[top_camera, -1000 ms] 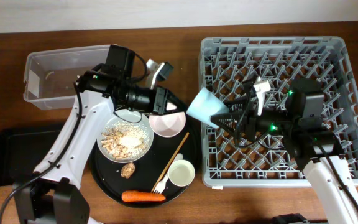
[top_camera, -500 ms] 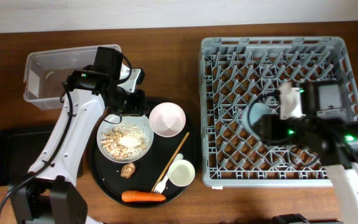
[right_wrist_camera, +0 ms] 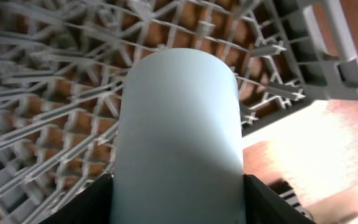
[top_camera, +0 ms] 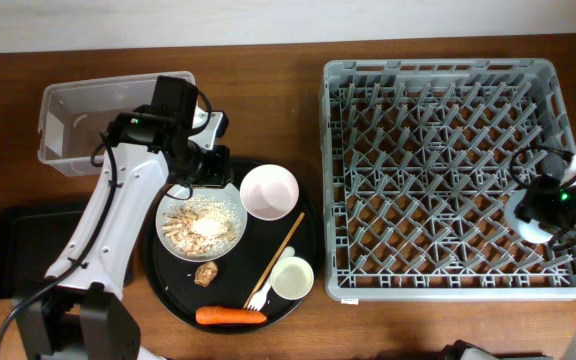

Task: Sort waste into correct bins and load items into the dishwasher rack
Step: 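Place the cup upside down in the rack's right side with right gripper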

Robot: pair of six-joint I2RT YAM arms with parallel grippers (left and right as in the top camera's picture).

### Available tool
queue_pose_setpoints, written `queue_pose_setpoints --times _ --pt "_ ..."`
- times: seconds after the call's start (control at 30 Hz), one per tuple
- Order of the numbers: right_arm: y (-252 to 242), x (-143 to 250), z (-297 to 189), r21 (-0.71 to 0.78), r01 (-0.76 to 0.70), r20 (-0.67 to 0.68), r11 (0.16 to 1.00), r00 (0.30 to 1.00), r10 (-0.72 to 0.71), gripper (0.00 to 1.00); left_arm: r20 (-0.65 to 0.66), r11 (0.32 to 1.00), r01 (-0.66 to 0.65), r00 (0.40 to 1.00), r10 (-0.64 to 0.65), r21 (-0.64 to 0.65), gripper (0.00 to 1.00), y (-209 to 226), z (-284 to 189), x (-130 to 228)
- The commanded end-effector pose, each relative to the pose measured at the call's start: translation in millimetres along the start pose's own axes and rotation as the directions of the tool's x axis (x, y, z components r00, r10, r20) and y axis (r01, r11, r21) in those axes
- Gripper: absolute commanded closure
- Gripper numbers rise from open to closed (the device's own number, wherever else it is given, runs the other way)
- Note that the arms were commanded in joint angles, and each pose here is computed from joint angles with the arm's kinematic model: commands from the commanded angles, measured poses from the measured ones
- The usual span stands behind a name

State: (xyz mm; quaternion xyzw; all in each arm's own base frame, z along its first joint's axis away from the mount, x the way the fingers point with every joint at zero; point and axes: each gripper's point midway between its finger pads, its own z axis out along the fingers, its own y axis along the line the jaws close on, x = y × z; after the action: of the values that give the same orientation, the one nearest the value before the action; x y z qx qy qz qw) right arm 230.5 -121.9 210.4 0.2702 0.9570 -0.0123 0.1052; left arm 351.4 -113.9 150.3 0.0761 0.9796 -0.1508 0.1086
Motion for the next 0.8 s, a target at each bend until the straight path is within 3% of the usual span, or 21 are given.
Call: queue_pose_setpoints --times 0.0,0.77 --pt "-16 -6 14 0.016 -0.053 -0.053 0.998 0.997 0.054 0.39 0.021 1.000 -0.014 1.000 0.015 -0.009 0.69 0 -7 -4" --pt "-48 -8 47 0.078 -0.186 -0.163 0.979 0.967 0.197 0.35 0.006 1.000 -0.010 1.000 0.010 -0.010 0.69 0 -7 0"
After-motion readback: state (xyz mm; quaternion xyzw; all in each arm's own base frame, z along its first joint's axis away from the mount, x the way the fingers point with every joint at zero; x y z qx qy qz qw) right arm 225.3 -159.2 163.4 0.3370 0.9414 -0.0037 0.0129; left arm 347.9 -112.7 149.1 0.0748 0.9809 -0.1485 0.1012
